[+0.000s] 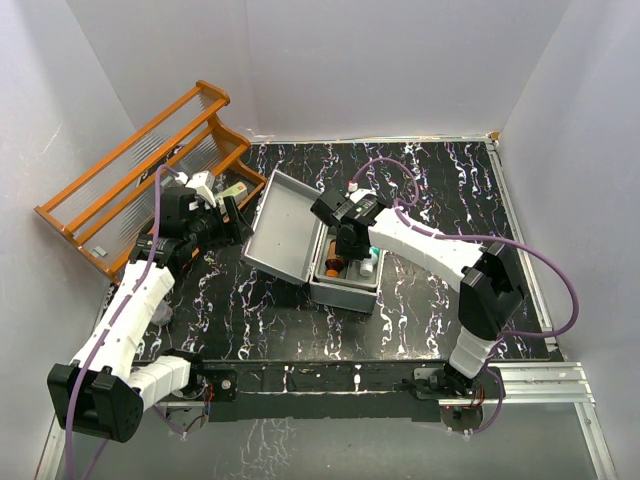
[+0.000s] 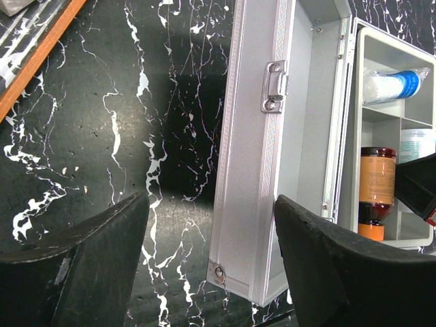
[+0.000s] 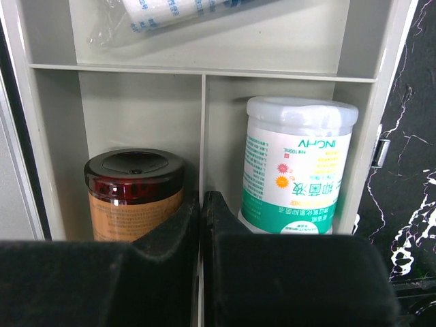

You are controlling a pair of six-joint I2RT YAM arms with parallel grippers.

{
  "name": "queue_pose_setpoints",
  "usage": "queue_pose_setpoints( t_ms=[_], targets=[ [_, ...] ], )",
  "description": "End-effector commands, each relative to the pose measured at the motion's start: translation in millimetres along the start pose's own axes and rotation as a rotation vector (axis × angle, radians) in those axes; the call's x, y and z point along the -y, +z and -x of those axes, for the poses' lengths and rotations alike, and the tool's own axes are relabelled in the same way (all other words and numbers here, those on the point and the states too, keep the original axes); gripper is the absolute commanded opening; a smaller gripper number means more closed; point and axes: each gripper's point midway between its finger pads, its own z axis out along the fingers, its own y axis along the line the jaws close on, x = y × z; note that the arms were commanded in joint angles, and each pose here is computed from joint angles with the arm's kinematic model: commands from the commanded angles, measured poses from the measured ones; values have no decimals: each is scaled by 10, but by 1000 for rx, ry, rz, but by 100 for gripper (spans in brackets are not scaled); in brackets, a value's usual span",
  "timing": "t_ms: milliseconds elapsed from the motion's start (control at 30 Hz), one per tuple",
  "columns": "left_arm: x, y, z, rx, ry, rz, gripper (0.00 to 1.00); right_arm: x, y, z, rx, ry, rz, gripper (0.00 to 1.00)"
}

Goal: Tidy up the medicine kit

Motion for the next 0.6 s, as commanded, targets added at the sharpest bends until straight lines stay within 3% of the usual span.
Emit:
queue_pose_setpoints(
  t_ms=[0, 567],
  targets=[
    [-22, -98, 68, 37, 28, 22, 73, -53, -53, 221, 95, 33, 2, 0],
    [31, -107, 97, 35, 25, 1, 74, 42, 163, 215, 167, 60, -28, 0]
  ],
)
